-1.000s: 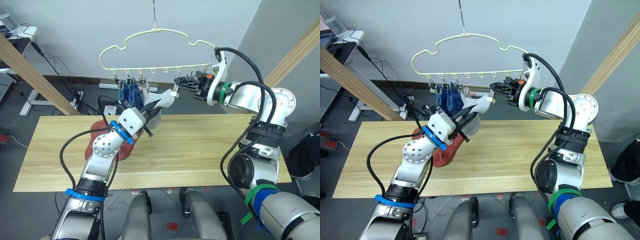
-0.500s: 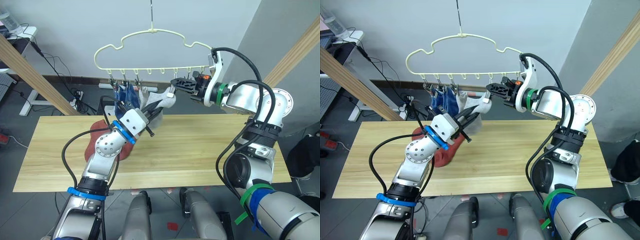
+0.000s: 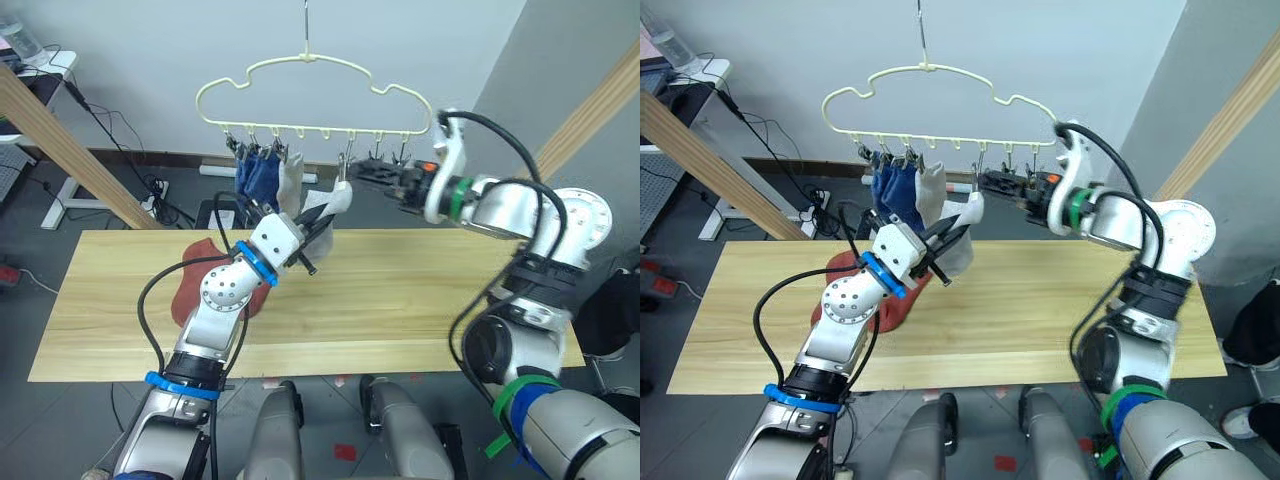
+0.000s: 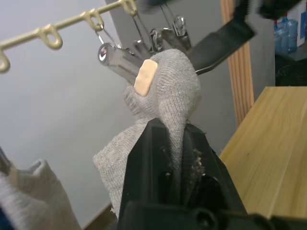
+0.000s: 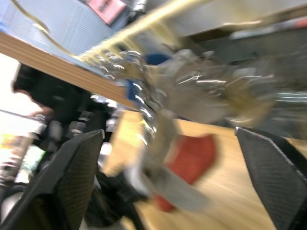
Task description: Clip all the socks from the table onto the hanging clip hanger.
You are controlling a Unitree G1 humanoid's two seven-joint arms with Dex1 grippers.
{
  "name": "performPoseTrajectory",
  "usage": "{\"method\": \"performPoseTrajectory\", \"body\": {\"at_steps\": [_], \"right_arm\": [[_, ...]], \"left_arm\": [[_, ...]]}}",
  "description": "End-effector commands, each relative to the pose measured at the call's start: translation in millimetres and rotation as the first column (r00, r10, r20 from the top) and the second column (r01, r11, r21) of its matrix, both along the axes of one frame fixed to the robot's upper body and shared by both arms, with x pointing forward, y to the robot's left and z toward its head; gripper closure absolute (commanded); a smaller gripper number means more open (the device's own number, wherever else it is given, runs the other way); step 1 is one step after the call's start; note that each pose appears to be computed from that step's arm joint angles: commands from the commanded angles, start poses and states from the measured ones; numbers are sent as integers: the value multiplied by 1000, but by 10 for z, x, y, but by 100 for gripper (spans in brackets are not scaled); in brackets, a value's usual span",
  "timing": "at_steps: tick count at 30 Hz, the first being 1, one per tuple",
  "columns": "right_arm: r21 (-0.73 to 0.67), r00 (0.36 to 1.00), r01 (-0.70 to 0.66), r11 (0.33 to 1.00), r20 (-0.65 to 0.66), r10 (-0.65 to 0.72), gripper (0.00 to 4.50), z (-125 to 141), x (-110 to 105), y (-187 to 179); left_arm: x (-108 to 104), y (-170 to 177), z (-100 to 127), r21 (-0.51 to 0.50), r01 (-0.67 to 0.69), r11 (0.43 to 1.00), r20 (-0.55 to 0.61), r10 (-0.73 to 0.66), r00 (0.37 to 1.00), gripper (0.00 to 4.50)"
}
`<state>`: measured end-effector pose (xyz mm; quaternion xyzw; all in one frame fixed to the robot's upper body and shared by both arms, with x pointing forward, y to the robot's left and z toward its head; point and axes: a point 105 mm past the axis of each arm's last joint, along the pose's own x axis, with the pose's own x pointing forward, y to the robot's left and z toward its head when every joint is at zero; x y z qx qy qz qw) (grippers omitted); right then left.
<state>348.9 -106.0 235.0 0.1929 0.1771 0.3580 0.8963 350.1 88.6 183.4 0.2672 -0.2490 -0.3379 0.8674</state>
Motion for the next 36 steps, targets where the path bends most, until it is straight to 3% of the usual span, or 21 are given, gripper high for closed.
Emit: {"method": "performPoseTrajectory", "body": {"at_steps": [1, 5, 11, 14, 18, 27, 30, 32, 36], "right_arm": [[-109, 984, -2, 994, 176, 21, 0, 109, -143, -27], [-217, 954, 49, 975, 300, 18, 0, 49, -211, -57], [-225, 897, 125, 966, 442, -13, 0, 14, -260, 97], [-222, 852, 201, 954, 521, -58, 0, -1, -249, 151], [-191, 779, 269, 944, 620, -96, 0, 6, -252, 311], [-98, 706, 332, 938, 685, -178, 0, 45, -211, 446], [-103, 682, 352, 930, 710, -179, 55, 63, -128, 525], [-103, 664, 377, 920, 723, -191, 121, 83, -64, 555], [-88, 647, 398, 913, 732, -212, 121, 111, 3, 576]], "left_arm": [[16, -27, 64, -61, 26, 998, -48, -29, 998, 304], [48, 15, 76, -141, 32, 989, -141, -52, 989, 180], [-39, 168, 108, -217, 61, 974, -253, -116, 961, 8], [-133, 300, 143, -261, 76, 962, -326, -162, 932, 3], [-498, 501, 259, -362, 180, 915, -397, -325, 858, 3], [-767, 756, 340, -394, 132, 910, -402, -299, 865, 3], [-789, 731, 342, -382, 99, 919, -375, -252, 892, 0], [-812, 693, 341, -385, 94, 918, -369, -247, 896, 0], [-826, 662, 319, -364, 91, 927, -375, -235, 897, 0]]}}
